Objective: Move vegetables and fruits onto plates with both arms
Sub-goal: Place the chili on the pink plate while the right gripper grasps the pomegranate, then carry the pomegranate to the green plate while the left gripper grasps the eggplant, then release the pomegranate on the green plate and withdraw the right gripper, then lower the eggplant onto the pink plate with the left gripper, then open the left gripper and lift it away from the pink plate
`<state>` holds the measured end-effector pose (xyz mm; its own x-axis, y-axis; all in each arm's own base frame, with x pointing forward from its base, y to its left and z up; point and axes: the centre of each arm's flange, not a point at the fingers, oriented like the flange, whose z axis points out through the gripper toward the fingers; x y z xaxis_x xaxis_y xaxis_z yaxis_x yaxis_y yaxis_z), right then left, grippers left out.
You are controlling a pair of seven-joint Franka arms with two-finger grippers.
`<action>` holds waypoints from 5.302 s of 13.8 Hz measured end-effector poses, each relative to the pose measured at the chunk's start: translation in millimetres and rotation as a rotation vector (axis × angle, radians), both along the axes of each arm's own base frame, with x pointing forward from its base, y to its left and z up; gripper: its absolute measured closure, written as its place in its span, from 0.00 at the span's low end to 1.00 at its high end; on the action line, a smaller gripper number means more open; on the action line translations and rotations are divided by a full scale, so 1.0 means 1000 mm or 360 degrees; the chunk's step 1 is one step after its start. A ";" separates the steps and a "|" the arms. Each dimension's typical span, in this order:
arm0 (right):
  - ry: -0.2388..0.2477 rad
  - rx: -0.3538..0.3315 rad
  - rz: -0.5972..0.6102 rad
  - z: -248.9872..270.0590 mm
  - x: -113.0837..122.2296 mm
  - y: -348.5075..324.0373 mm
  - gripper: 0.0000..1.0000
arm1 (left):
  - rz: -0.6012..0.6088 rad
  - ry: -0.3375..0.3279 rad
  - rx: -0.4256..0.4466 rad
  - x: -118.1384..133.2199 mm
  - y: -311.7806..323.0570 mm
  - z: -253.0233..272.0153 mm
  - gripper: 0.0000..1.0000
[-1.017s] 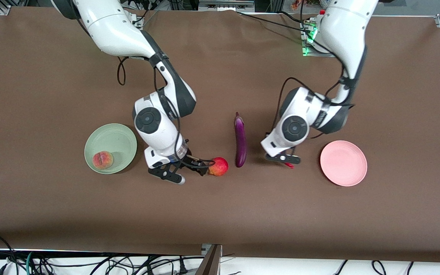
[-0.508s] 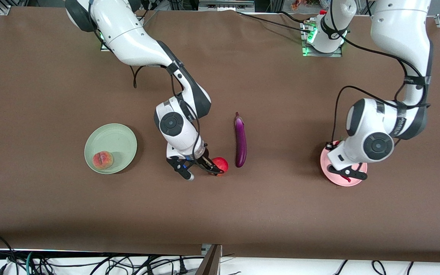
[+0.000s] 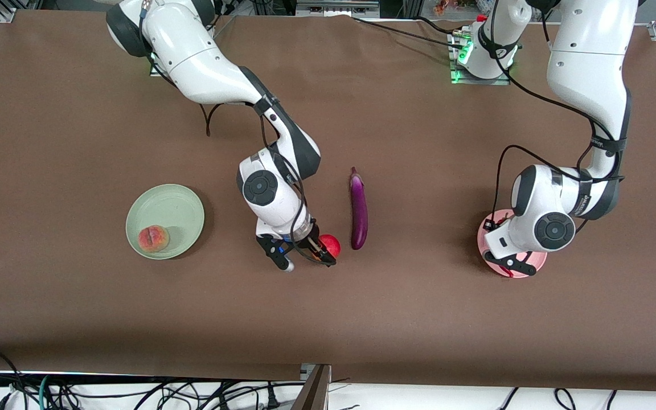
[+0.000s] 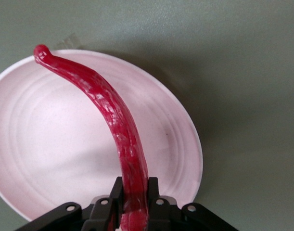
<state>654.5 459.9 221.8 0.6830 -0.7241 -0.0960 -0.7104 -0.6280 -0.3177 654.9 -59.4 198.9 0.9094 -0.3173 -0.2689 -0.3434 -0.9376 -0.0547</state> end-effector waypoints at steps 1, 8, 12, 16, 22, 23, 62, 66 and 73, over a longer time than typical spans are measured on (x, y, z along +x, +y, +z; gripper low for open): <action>0.0017 -0.0003 -0.0004 -0.007 -0.003 0.002 0.01 | 0.0000 -0.0006 -0.0002 0.001 0.002 -0.001 0.70; 0.0068 -0.0028 0.0013 -0.027 -0.011 0.009 0.19 | -0.0021 -0.0007 -0.0024 0.004 -0.008 0.021 0.01; 0.0196 -0.0173 0.0299 0.025 0.023 -0.054 0.19 | -0.0004 0.0001 -0.0090 -0.009 -0.079 0.061 0.00; 0.0333 -0.0336 0.0841 0.109 0.059 -0.210 0.19 | 0.0069 0.0007 -0.0205 -0.039 -0.187 0.076 0.00; 0.0452 -0.0418 0.1052 0.052 0.025 -0.346 0.19 | 0.0295 -0.0176 -0.0419 -0.074 -0.330 0.045 0.00; 0.0445 -0.0420 0.1035 0.037 0.012 -0.351 0.19 | 0.0324 -0.0186 -0.0428 -0.080 -0.341 0.033 0.00; 0.0112 -0.0471 0.1223 0.373 -0.092 -0.413 0.00 | -0.0122 0.0009 0.0095 0.023 0.017 0.059 0.00; 0.0136 -0.0521 0.1231 0.373 -0.093 -0.417 0.00 | -0.0002 -0.0055 -0.0069 0.019 -0.003 0.157 0.00; 0.0144 -0.0523 0.1243 0.373 -0.094 -0.416 0.00 | 0.0100 -0.0205 -0.0100 -0.030 0.003 0.360 0.00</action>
<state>560.6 43.6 594.9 0.9979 -0.0491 -0.0417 -0.0490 -0.9988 0.0033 625.1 -56.1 559.1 0.9537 -0.2711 -0.1305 -0.2777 -0.9600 -0.0352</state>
